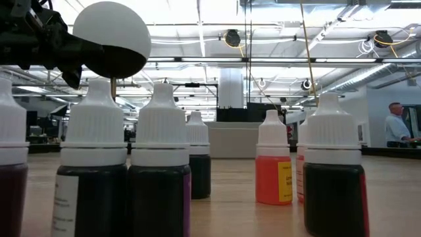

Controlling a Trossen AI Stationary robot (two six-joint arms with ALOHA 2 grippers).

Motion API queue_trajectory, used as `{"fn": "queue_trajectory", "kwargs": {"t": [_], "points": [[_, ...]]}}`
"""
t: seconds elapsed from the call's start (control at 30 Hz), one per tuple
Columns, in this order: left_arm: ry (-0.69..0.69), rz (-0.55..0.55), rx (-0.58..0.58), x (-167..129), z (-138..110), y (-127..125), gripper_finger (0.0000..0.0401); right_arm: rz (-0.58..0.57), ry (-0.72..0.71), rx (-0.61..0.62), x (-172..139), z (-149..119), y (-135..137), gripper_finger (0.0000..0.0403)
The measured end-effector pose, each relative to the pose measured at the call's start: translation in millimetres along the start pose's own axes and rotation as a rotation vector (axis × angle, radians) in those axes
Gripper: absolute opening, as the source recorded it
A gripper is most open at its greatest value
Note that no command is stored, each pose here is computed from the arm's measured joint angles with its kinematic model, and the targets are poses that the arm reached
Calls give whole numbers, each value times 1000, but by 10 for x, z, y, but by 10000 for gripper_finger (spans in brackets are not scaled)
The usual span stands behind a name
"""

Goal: Pick & Place food coloring
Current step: Put the large blue food coloring bottle into the gray bin

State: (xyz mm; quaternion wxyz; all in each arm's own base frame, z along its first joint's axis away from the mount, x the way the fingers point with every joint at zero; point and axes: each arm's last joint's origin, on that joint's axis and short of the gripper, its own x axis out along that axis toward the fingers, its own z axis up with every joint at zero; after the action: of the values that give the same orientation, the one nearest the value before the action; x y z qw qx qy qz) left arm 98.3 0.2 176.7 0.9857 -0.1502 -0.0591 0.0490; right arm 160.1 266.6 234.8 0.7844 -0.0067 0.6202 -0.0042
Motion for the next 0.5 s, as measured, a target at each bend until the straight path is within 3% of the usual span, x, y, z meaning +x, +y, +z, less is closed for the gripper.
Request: {"fn": "queue_trajectory", "kwargs": {"t": [0.5], "points": [[0, 0, 0, 0, 0, 0, 37, 7, -9, 2, 150, -43, -13, 228]]}}
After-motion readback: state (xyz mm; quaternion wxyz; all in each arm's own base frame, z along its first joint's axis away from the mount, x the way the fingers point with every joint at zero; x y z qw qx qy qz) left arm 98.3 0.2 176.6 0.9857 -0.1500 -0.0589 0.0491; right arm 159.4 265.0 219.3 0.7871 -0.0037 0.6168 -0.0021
